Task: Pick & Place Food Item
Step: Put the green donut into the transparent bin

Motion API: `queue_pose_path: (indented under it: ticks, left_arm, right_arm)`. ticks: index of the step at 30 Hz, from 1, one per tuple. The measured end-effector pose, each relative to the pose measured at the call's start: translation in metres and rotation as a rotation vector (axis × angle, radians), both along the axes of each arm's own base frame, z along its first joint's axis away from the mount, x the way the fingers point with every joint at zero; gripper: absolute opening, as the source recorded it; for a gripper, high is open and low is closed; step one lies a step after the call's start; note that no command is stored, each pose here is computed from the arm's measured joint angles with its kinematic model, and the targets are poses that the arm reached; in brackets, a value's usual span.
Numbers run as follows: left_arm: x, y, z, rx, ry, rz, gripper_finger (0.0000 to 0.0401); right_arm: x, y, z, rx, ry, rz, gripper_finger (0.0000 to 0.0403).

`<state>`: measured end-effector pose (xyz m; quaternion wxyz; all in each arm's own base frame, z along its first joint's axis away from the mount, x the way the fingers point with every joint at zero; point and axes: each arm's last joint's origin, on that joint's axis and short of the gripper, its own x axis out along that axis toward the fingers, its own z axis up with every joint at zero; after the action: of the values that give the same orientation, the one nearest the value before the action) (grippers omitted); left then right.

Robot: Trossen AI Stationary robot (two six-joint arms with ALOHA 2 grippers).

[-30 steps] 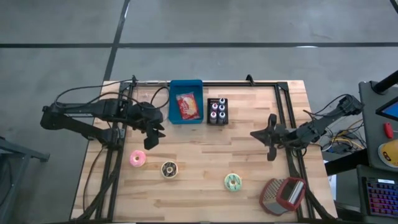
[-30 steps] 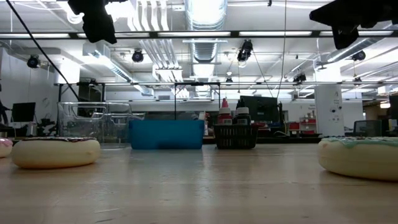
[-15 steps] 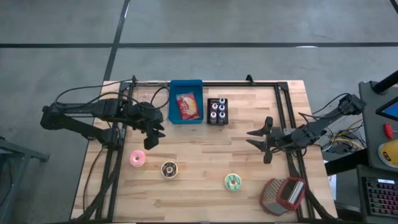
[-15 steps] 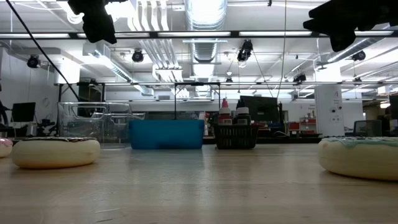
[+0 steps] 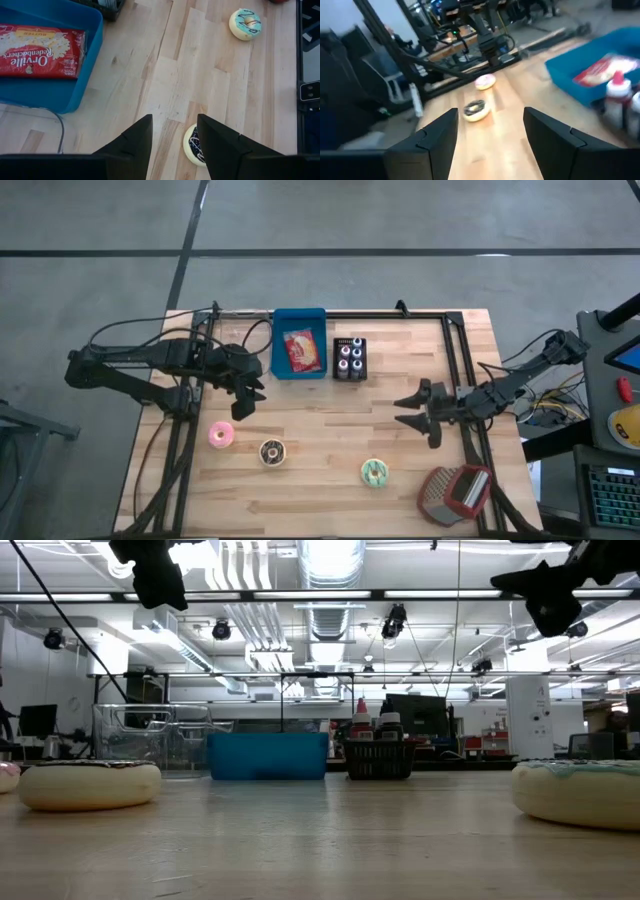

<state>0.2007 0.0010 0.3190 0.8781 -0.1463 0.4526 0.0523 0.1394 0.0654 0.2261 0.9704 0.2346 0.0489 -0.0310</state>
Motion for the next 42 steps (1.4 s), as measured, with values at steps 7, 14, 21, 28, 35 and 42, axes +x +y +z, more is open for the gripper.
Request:
queue_pose_path:
  ticks: [7,14,21,28,35,42]
  left_arm:
    - [0.000,0.000,0.000,0.000,0.000,0.000,0.0161]
    - [0.000,0.000,0.000,0.000,0.000,0.000,0.0161]
    - [0.000,0.000,0.000,0.001,0.000,0.000,0.0161]
    - [0.000,0.000,0.000,0.001,-0.001,0.000,0.0161]
    - [0.000,0.000,0.000,0.001,-0.001,0.000,0.0161]
    - [0.000,0.000,0.000,0.001,-0.001,0.000,0.0161]
  right_arm:
    - [0.007,0.004,0.015,-0.040,0.029,0.004,0.0221]
    - [0.026,0.014,0.048,-0.118,0.192,-0.005,0.0221]
    - [0.041,0.025,0.056,0.057,0.587,-0.105,0.0221]
    - [0.069,0.045,0.059,0.190,0.802,-0.198,0.0221]
    - [0.104,0.069,0.054,0.253,0.963,-0.267,0.0221]
    - [0.128,0.087,0.025,0.250,1.243,-0.353,0.0221]
